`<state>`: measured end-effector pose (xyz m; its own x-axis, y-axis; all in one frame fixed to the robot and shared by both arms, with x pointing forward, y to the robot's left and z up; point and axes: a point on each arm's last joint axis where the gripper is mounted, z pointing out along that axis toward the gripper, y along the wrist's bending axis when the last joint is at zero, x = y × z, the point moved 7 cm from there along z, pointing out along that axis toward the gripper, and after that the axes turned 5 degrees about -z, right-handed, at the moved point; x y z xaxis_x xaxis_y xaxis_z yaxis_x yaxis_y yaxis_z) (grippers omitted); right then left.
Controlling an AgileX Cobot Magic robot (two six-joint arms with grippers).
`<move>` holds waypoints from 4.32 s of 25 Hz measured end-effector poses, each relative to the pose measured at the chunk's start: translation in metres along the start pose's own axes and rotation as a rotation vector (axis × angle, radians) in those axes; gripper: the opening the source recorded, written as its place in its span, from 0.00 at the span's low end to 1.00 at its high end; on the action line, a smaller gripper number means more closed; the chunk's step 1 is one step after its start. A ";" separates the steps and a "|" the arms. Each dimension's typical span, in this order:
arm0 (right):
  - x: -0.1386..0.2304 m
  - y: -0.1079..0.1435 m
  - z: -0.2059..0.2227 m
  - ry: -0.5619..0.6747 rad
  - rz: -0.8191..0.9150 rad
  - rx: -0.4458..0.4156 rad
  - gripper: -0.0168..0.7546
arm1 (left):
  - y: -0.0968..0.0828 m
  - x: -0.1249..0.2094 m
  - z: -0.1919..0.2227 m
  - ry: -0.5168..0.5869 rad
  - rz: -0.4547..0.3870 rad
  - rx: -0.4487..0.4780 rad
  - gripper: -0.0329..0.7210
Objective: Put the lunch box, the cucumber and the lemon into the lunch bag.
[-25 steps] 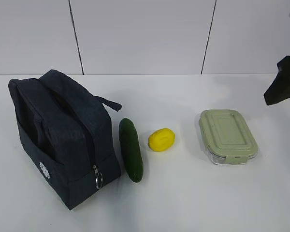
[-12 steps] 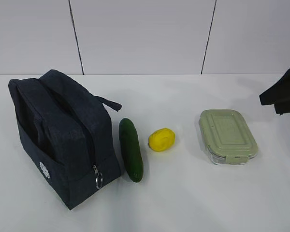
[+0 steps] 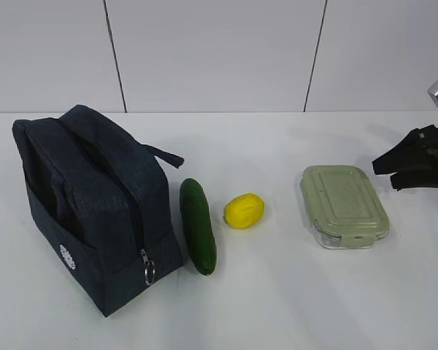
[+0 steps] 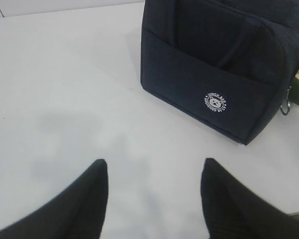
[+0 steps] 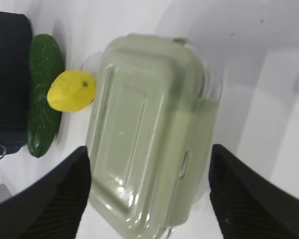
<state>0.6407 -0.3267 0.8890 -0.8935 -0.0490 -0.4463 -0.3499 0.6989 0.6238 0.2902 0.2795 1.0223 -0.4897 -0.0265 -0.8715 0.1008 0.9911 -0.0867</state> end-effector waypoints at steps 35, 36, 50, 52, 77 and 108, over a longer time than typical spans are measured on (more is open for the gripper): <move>0.006 -0.021 0.048 0.011 -0.010 -0.093 0.78 | 0.000 0.000 0.000 0.000 0.000 0.000 0.62; 0.006 -0.022 0.050 0.013 -0.009 -0.094 0.78 | 0.000 0.000 0.000 0.000 0.000 0.000 0.62; 0.006 -0.018 0.056 0.009 0.007 -0.123 0.54 | 0.000 0.000 0.000 0.000 0.000 0.000 0.62; 0.006 -0.018 0.056 0.009 0.007 -0.123 0.54 | 0.000 0.000 0.000 0.000 0.000 0.000 0.62; 0.001 -0.018 0.057 -0.019 0.024 -0.126 0.54 | 0.000 0.000 0.000 0.000 0.000 0.000 0.62; -0.016 -0.008 0.039 -0.062 0.150 -0.076 0.53 | 0.000 0.000 0.000 0.000 0.000 0.000 0.62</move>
<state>0.6689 -0.3037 0.8654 -0.9191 0.0977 -0.3817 -0.2360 0.6391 0.7321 0.2902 0.2795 1.0223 -0.4897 -0.0265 -0.8715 0.1008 0.9911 -0.0867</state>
